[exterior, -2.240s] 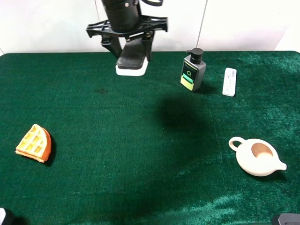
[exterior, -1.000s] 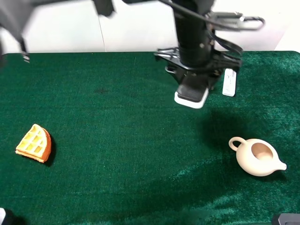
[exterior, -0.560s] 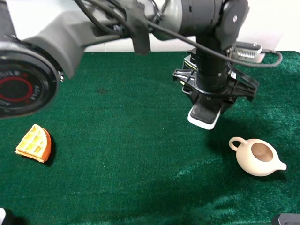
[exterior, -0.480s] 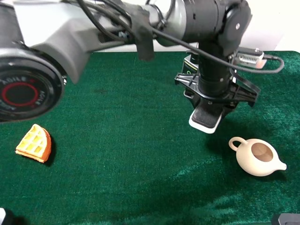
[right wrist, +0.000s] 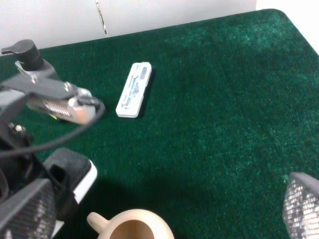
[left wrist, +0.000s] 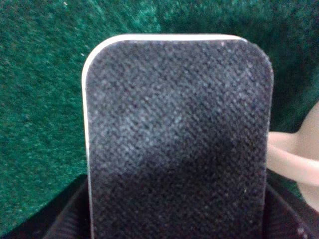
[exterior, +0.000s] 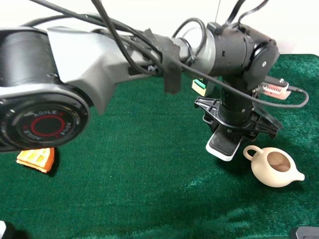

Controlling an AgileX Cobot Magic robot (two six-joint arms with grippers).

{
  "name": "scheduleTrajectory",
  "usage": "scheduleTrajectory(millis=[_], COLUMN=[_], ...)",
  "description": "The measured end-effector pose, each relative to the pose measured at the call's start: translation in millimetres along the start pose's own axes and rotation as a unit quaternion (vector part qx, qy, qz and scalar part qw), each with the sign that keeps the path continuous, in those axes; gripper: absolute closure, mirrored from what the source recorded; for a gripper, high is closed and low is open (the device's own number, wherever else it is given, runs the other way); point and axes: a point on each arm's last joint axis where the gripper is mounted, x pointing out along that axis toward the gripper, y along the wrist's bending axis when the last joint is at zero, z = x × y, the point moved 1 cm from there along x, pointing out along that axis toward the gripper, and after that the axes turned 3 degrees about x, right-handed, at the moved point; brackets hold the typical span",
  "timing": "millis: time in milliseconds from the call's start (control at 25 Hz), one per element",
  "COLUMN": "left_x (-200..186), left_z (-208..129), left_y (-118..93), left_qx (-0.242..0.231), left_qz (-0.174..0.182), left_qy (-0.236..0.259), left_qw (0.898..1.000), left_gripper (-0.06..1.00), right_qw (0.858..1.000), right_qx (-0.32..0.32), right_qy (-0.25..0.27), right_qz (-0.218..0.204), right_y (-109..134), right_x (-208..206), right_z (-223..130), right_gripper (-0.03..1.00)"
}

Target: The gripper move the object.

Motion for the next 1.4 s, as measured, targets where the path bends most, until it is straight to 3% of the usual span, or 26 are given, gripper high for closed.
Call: scheduleTrajectory(millis=[680, 1160, 1240, 1400], left_x=[20.8, 21.2, 21.2, 21.3], left_z=[-10.7, -9.5, -9.5, -9.2], left_y=[3.2, 3.8, 3.8, 3.7], left_qx=[0.007, 0.011, 0.011, 0.012], left_qz=[0.023, 0.026, 0.026, 0.025], left_qy=[0.047, 0.041, 0.041, 0.039], left_qw=[0.999, 0.999, 0.999, 0.999], left_gripper=[0.31, 0.3, 0.27, 0.1], right_qw=[1.0, 1.0, 1.0, 1.0], right_qx=[0.0, 0.0, 0.0, 0.0], right_qy=[0.0, 0.0, 0.0, 0.0], right_qz=[0.001, 0.001, 0.001, 0.001], right_y=[0.2, 0.2, 0.2, 0.2], right_x=[0.0, 0.0, 0.0, 0.0], right_z=[0.0, 0.0, 0.0, 0.0], right_gripper=[0.27, 0.27, 0.27, 0.27])
